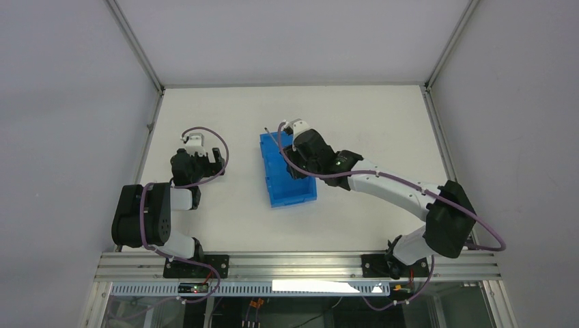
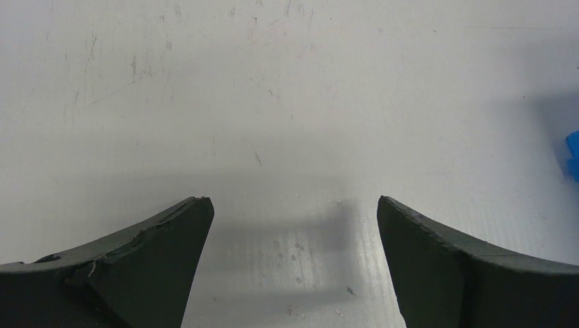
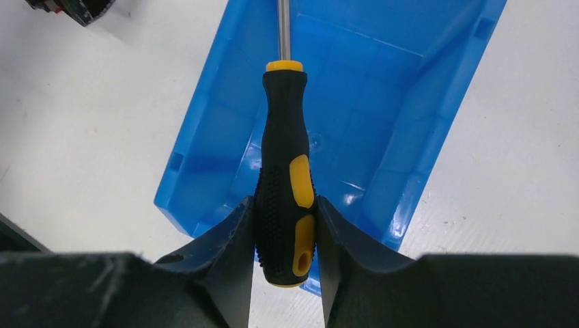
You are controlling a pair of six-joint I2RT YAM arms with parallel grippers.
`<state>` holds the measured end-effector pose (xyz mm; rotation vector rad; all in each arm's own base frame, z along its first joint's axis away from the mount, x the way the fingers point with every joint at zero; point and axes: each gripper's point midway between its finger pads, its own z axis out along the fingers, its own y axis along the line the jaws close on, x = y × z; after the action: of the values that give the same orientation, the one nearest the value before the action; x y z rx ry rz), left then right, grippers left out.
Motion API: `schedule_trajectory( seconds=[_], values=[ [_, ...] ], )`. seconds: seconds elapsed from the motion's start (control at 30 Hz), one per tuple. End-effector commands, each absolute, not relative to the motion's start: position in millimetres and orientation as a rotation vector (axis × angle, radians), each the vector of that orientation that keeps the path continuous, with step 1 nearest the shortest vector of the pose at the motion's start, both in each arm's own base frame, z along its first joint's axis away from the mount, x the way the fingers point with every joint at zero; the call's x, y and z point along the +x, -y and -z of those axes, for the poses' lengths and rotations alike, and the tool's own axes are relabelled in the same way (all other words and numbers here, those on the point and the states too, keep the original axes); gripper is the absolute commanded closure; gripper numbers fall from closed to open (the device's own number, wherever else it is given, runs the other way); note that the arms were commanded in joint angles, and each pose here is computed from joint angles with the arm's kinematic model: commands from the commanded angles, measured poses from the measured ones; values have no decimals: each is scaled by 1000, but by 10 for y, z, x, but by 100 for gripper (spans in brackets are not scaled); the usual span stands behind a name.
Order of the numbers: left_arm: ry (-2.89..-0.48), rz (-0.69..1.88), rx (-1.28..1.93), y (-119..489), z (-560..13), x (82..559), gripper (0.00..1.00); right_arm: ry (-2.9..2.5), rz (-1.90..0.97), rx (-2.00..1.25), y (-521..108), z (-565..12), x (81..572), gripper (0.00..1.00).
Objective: Put the screwdriver in the bin
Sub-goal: Place the screwdriver in the bin.
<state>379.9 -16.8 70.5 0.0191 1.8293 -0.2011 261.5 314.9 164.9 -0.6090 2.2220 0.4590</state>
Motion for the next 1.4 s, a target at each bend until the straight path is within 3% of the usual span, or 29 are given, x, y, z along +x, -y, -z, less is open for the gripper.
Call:
schedule_trajectory(
  seconds=[0.0, 0.33, 0.63, 0.83, 1.07, 1.17, 1.23, 1.37],
  values=[
    [-1785, 194, 43, 194, -829, 3883, 1, -2150, -474, -572, -3276, -1649, 2743, 98],
    [-1786, 194, 44, 196, -828, 3882, 1, -2239, -389, -674, -3303, -1243, 2724, 83],
    [-1785, 194, 44, 196, -831, 3883, 1, -2247, -306, -721, -3270, -1261, 2681, 55],
    [-1785, 195, 44, 198, -830, 3884, 1, -2220, -325, -709, -3269, -1434, 2667, 44],
    [-1785, 194, 44, 195, -829, 3883, 1, -2199, -340, -671, -3273, -1686, 2690, 41],
    [-1785, 195, 44, 197, -830, 3883, 1, -2184, -341, -650, -3264, -1828, 2709, 15],
    [-1785, 194, 44, 196, -830, 3883, 1, -2171, -349, -644, -3273, -1928, 2720, 2],
    [-1785, 194, 44, 196, -832, 3885, 1, -2152, -348, -633, -3277, -2118, 2747, 1]
  ],
)
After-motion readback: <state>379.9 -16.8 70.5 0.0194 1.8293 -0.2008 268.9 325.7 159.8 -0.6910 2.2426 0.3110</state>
